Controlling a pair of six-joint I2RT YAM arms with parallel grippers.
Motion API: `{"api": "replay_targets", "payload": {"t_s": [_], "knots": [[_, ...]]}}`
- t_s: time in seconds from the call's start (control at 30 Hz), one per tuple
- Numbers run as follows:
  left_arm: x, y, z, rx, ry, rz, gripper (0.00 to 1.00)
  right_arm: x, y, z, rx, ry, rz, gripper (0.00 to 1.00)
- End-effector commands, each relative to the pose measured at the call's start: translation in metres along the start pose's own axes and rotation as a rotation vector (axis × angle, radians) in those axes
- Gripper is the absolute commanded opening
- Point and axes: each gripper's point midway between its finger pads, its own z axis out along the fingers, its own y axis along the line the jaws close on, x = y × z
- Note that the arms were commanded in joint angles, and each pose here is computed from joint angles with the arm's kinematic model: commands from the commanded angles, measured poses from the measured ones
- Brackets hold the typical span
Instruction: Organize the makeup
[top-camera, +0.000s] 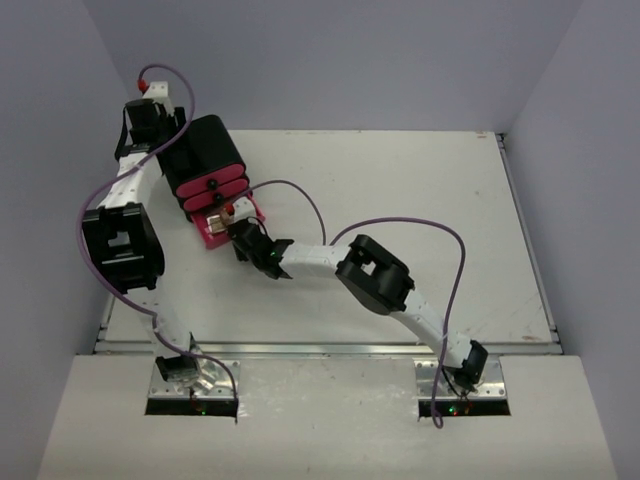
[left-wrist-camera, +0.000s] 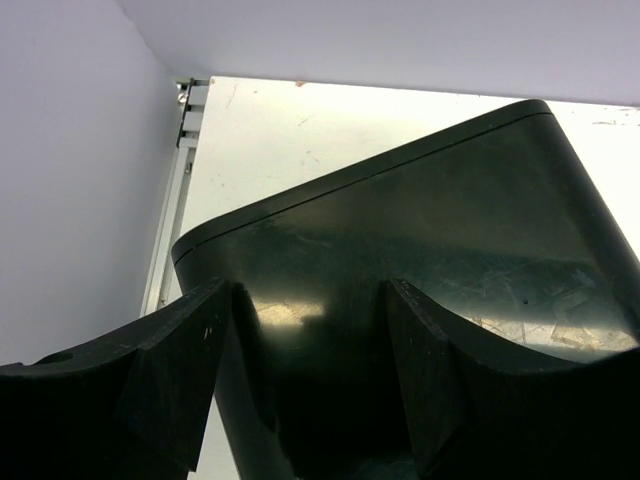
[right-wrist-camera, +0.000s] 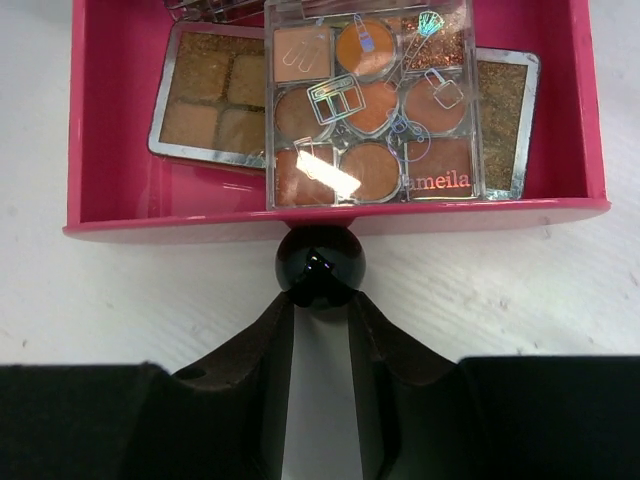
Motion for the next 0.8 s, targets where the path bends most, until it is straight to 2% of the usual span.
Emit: {"api": "replay_targets", "payload": {"t_s": [0.0, 0.23, 0.4, 0.67, 0.77], "knots": [[0.069, -0.002, 0.005, 0.038, 0.186, 0.003, 0.61, -0.052, 0.008, 0.02, -0.021, -0.15, 0.053, 0.31], [0.08, -0.003, 0.009, 0.048, 0.198, 0.013, 0.61, -0.071, -0.008, 0.039, -0.019, -0.212, 0.17, 0.31], [0.084, -0.004, 0.012, 0.059, 0.201, 0.011, 0.61, -0.087, -0.018, 0.052, -0.047, -0.259, 0.255, 0.35], [0.089, -0.001, 0.014, 0.067, 0.205, 0.01, 0.61, -0.11, -0.013, 0.066, -0.088, -0.416, 0.278, 0.37], [0.091, -0.004, 0.014, 0.082, 0.207, 0.005, 0.61, -0.123, -0.018, 0.069, -0.086, -0.52, 0.296, 0.36]]}}
